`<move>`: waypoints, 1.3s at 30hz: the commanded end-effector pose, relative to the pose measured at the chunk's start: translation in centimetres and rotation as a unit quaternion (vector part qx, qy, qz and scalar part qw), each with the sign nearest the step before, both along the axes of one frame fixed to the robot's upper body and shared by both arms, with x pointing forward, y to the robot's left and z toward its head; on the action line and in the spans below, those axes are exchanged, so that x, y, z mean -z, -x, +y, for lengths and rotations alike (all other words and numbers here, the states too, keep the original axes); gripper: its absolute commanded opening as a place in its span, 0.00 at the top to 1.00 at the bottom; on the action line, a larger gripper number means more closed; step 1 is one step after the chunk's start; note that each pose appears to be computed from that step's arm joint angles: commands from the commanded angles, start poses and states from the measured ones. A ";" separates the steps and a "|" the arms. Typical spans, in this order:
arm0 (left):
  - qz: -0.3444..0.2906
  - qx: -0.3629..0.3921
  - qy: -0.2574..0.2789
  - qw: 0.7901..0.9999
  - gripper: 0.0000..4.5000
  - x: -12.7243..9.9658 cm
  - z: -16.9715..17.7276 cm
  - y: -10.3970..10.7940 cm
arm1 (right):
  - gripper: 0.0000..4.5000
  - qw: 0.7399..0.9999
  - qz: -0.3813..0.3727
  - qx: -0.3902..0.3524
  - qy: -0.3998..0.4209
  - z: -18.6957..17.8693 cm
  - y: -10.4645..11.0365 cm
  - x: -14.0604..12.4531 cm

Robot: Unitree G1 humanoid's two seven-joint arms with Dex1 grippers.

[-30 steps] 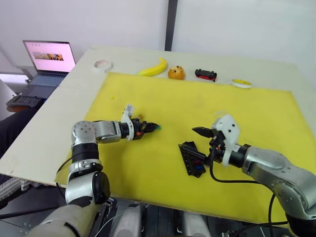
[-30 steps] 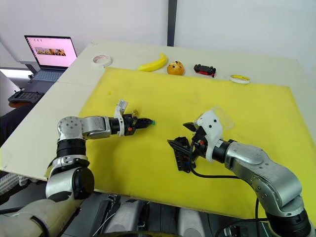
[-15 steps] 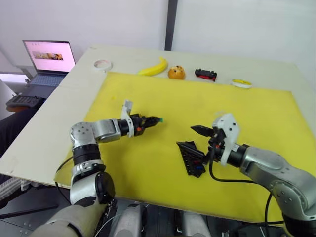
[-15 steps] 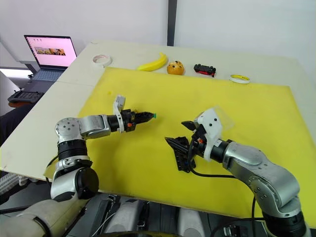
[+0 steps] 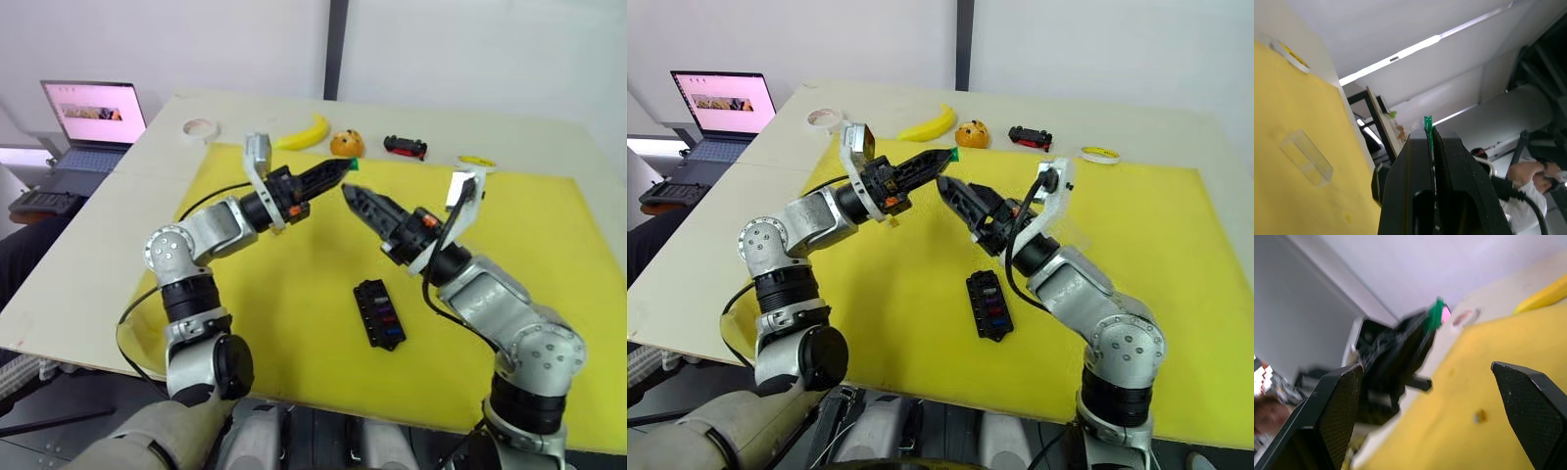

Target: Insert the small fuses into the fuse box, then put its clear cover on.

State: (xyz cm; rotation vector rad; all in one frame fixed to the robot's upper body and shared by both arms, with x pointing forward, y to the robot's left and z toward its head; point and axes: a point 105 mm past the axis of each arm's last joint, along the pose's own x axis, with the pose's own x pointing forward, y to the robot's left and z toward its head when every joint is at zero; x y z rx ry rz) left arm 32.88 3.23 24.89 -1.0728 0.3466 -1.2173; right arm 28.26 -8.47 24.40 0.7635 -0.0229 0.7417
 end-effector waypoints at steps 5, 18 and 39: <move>-0.016 0.011 0.010 1.000 0.99 -1.1 -0.3 0.7 | 0.00 0.998 -0.002 0.008 -0.070 0.0 -0.2 -2.3; -0.011 0.014 0.009 1.000 1.00 -1.2 -0.3 1.0 | 0.30 0.998 0.004 0.016 -0.059 0.1 -0.6 -1.7; 0.001 0.014 0.011 1.000 1.00 -1.0 -0.3 1.1 | 0.48 0.999 0.010 0.014 -0.050 0.0 -0.3 -1.2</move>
